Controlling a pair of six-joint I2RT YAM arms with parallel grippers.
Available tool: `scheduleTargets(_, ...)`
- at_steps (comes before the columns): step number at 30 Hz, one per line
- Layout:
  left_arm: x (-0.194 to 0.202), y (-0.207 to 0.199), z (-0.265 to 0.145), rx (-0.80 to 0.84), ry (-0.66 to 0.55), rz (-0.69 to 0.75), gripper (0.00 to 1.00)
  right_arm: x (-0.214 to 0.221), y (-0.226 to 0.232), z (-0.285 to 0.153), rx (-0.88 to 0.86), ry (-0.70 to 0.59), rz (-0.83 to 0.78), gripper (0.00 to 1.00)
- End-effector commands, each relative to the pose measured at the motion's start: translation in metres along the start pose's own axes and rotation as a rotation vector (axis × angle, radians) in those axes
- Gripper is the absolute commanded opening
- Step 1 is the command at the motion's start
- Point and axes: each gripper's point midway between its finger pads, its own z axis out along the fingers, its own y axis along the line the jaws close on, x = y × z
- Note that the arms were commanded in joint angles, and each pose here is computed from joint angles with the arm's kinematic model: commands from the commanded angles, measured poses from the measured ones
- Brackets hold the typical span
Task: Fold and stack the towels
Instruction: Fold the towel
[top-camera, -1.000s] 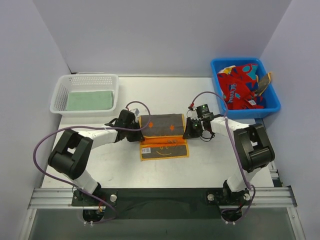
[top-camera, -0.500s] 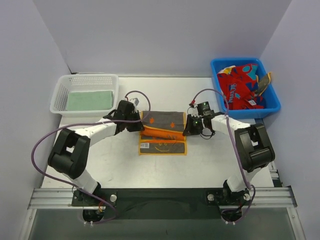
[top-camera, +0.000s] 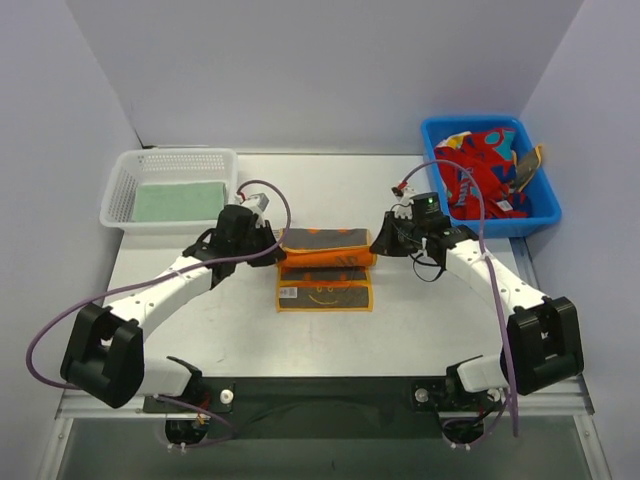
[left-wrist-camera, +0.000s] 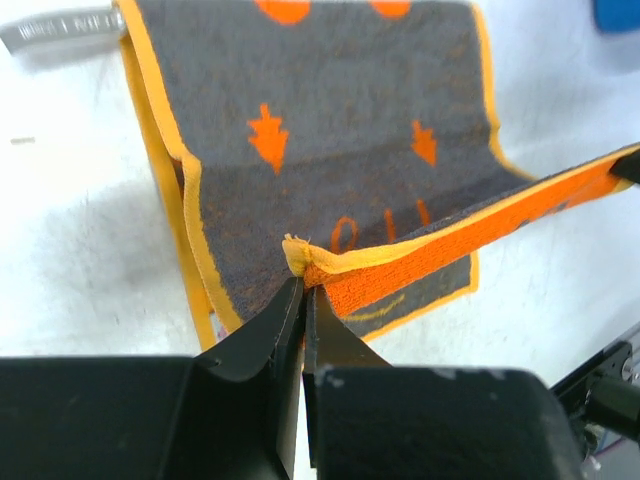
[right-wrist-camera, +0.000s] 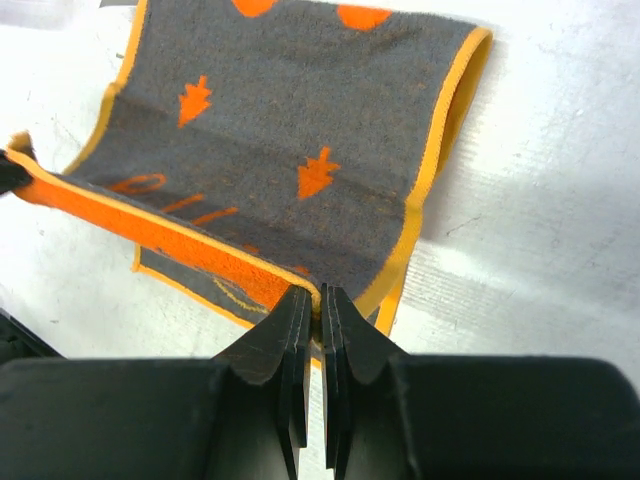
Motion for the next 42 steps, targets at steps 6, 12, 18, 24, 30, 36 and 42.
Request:
scheduleTargets(6, 0.067, 0.048, 0.012, -0.141, 0.123, -0.037, 0.0, 0.06, -0.032, 0.016, 0.107, 0.177, 0.064, 0.0)
scheduleTargets(12, 0.084, 0.064, 0.032, -0.185, 0.173, -0.039, 0.0, 0.08, -0.046, 0.036, 0.131, 0.249, 0.071, 0.0)
scheduleTargets(18, 0.09, 0.062, 0.028, -0.172, 0.173, -0.038, 0.07, 0.089, -0.043, 0.036, 0.111, 0.272, 0.065, 0.0)
scheduleTargets(24, 0.089, 0.049, 0.006, -0.124, 0.149, -0.052, 0.42, 0.088, -0.024, 0.024, 0.044, 0.274, 0.041, 0.18)
scheduleTargets(30, 0.084, 0.036, -0.026, -0.081, 0.079, -0.077, 0.75, 0.106, -0.005, 0.003, -0.005, 0.322, -0.004, 0.32)
scheduleTargets(36, 0.086, 0.031, -0.042, -0.068, 0.057, -0.1, 0.82, 0.126, -0.005, -0.01, 0.007, 0.346, -0.042, 0.38)
scheduleTargets(42, 0.064, 0.021, -0.034, -0.068, 0.034, -0.059, 0.82, 0.111, -0.003, -0.012, 0.01, 0.311, -0.091, 0.38)
